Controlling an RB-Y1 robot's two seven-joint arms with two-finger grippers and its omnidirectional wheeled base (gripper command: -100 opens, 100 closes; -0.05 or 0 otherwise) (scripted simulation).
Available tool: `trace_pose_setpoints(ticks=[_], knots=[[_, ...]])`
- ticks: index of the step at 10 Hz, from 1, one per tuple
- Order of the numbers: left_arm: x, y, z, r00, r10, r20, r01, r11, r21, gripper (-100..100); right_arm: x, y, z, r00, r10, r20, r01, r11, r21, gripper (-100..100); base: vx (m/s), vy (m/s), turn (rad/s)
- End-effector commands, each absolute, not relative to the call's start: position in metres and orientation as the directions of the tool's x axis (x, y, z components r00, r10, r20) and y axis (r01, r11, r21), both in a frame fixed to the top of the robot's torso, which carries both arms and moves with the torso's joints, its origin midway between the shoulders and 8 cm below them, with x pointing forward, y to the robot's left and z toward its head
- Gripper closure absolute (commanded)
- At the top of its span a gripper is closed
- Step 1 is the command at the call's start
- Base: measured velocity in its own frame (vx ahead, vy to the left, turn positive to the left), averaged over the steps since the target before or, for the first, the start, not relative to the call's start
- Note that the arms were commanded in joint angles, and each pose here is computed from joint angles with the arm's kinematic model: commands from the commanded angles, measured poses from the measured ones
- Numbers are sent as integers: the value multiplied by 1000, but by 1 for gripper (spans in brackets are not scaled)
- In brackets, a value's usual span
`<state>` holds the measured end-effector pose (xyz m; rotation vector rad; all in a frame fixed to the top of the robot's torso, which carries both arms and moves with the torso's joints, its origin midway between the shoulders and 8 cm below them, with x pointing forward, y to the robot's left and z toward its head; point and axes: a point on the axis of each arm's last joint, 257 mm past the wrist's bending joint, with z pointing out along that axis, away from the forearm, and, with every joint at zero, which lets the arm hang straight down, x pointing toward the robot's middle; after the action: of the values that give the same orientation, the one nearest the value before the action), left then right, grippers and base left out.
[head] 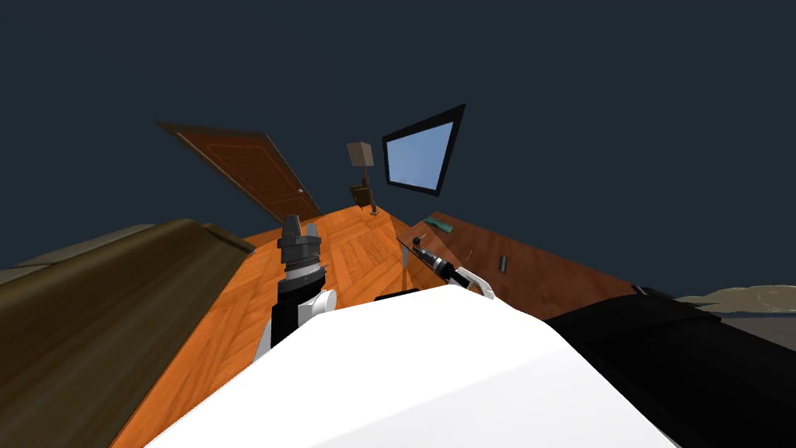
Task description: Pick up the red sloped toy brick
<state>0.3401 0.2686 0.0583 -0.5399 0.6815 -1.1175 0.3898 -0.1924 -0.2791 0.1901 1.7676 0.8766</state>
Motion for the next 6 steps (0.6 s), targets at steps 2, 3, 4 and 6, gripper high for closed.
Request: trace_pose_setpoints(ticks=[2,3,4,6], knots=[[340,269,58,277,-935,-221,624,350,-698,0,372,-201,-315,-459,428,-779,-265,771,579,-100,0,-53,162],[340,269,58,277,-935,-221,625,350,-698,0,371,-203,-316,-461,420,-782,-266,775,573,-100,3,-46,105],[340,269,58,277,-935,-221,624,350,-698,0,358,-213,-339,-505,360,-785,-255,806,534,-100,0,-50,191],[340,269,58,277,-935,-221,625,350,-698,0,343,-226,-362,-550,291,-783,-249,838,486,-100,5,-75,193]])
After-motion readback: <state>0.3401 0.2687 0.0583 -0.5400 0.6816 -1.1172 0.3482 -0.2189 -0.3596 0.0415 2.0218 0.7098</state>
